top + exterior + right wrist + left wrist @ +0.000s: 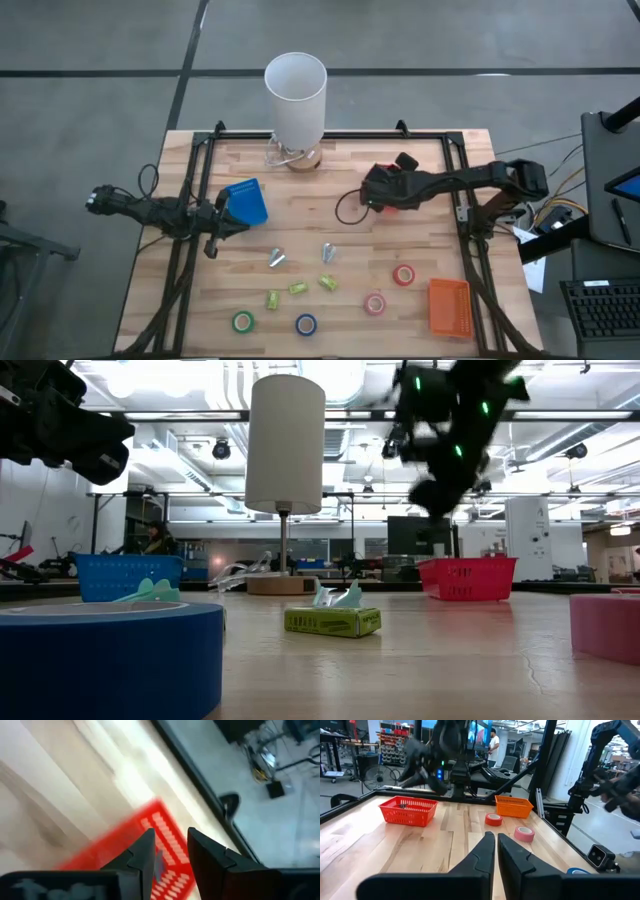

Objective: Pick and place Stapler, Stapler remover, tape
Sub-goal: Put the blue staple remover into the red basket

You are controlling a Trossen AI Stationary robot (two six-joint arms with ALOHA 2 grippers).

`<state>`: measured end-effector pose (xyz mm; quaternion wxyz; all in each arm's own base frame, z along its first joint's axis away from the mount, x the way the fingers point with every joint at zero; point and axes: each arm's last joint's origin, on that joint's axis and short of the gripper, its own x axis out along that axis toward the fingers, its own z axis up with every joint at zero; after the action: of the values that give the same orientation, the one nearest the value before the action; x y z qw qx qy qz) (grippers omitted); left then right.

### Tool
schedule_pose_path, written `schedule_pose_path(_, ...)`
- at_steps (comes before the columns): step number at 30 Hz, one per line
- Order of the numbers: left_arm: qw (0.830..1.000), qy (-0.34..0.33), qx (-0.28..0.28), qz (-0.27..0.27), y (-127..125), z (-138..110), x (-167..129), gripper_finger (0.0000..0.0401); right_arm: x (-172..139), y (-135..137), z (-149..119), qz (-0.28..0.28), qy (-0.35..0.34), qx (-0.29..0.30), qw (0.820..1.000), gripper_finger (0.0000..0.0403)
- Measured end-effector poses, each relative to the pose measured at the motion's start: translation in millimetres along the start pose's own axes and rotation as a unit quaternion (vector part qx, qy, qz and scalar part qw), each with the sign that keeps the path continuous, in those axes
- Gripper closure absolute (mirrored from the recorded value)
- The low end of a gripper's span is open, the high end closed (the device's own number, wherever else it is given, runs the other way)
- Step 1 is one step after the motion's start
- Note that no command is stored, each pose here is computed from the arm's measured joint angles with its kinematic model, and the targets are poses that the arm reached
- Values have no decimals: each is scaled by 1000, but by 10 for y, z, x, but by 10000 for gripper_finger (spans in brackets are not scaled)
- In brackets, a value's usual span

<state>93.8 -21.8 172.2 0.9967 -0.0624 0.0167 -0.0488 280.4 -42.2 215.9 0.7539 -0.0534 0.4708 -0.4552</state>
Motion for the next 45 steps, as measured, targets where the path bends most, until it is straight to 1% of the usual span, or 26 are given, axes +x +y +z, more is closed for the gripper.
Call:
schedule_pose_path(4, 1000, 1, 0, 0, 0, -2, 2, 377, -247, 65, 189, 65, -35, 18, 997, 292)
schedule_pose_path(5, 1000, 1, 0, 0, 0, -2, 2, 376, -298, 114, 221, 88, -43, 14, 995, 293)
schedule_pose_path(7, 1000, 2, 0, 0, 0, -4, 3, 375, -393, 229, 255, 148, -57, -14, 987, 297)
schedule_pose_path(9, 1000, 2, 0, 0, 0, -3, 3, 376, -482, 375, 253, 210, -75, -52, 974, 301)
schedule_pose_path(11, 1000, 2, 0, 0, 0, -4, 3, 378, -564, 529, 220, 267, -101, -82, 955, 305)
schedule_pose_path(13, 1000, 2, 0, 0, 0, -4, 3, 378, -638, 670, 139, 311, -121, -117, 935, 309)
schedule_pose_path(15, 1000, 3, 0, 0, 0, -5, 4, 377, -699, 791, 44, 343, -141, -144, 917, 313)
schedule_pose_path(17, 1000, 3, 1, 0, 0, -5, 4, 376, -750, 908, -42, 361, -157, -155, 906, 315)
schedule_pose_path(21, 1000, 3, 1, 0, 0, -5, 4, 378, -787, 1108, -190, 381, -175, -166, 892, 316)
schedule_pose_path(26, 1000, 6, 1, 1, 0, -10, 8, 376, -684, 1355, -341, 374, -165, -220, 886, 316)
schedule_pose_path(30, 1000, 8, 1, 1, -1, -12, 11, 376, -616, 1517, -321, 366, -160, -244, 884, 317)
schedule_pose_path(32, 1000, 8, 2, 1, 0, -14, 12, 378, -616, 1580, -277, 360, -169, -258, 881, 317)
schedule_pose_path(34, 1000, 9, 2, 1, -1, -14, 12, 378, -617, 1621, -242, 347, -175, -275, 879, 317)
schedule_pose_path(36, 1000, 9, 2, 1, -1, -14, 13, 377, -623, 1645, -219, 339, -169, -298, 876, 317)
schedule_pose_path(38, 1000, 9, 2, 1, -1, -16, 13, 376, -592, 1651, -216, 327, -157, -316, 877, 317)
schedule_pose_path(45, 1000, 12, 2, 2, -1, -18, 16, 378, -444, 1697, -230, 306, -141, -340, 878, 316)
